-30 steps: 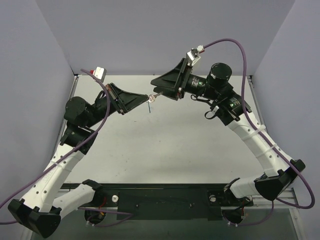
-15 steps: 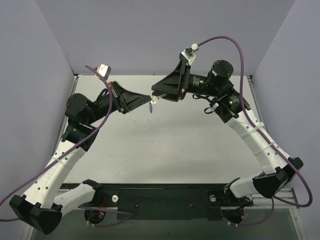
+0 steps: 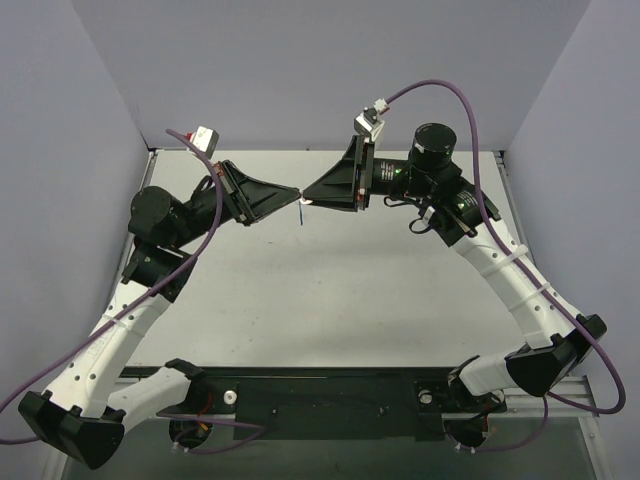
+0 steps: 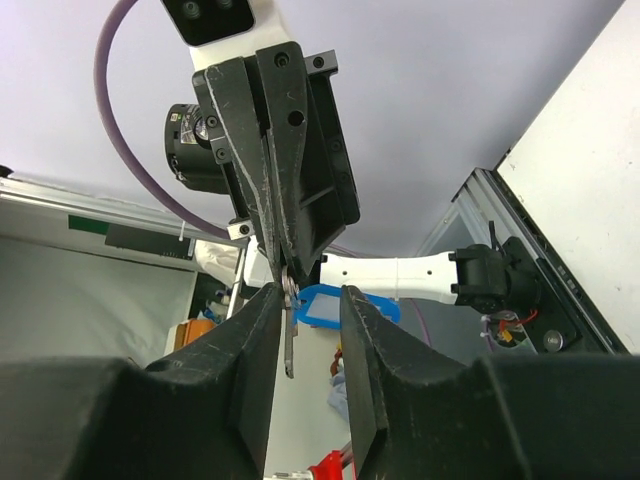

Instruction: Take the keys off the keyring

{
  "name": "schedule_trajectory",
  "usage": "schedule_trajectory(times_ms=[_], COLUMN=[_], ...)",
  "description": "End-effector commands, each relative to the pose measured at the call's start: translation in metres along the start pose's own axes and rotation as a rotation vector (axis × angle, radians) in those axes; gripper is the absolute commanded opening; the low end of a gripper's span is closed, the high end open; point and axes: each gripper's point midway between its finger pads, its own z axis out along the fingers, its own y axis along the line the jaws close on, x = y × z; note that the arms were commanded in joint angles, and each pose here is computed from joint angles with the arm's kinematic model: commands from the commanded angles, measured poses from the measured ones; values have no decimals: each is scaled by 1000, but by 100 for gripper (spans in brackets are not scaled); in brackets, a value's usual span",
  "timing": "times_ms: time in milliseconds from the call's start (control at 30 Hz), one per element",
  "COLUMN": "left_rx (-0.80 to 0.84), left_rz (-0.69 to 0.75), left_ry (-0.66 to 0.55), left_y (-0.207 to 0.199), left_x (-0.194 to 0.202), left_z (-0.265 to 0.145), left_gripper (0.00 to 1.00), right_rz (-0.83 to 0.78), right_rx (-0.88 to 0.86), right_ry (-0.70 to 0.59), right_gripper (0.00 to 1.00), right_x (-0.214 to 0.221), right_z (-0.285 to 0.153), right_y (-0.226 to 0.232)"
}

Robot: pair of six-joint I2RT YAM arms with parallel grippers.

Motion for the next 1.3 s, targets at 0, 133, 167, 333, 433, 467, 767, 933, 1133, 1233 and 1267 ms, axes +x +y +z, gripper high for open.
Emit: schedule_trajectory(times_ms=[0,133,167,333,433,467,767,933,1133,1233,1267], left_rx=[65,57,58,49,42,38,29,23,20,19,18], left_rz=[67,69,71,65,64,62,61,58,63,64,64], left_ry=[-43,-41,-41,-42,-44,-43,-40,-37,-41,-39,-40], left_y=[-31,-29,-30,-27,-26,-25,-22,-21,-21,-21,-21], left_x=[-11,-10,-10,-10,-10,-10,-8,-7,-7,-7,-7], left_z=[-3,-4,-5,-5,-5,-5,-6,-7,-7,-8,-8], left_gripper=[0,0,0,0,0,0,0,0,0,0,0], right_rz=[-93,-94,-98,-102,-100,-102,-98,-103,-106,-106,-104], right_rx=[-55,-52,-55,-53,-50,-52,-42,-49,-45,-45,-41], right_ry=[-10,-17,-18,-26,-30,-32,-31,-21,-18,-16,-16], right_gripper=[26,25,24,22,20,20,20,20,17,13,13], right_x=[4,2,2,1,1,0,1,4,6,7,6], right_z=[-11,-10,-10,-10,-9,-9,-3,0,2,2,3], right_y=[30,29,31,31,31,32,28,31,30,31,29])
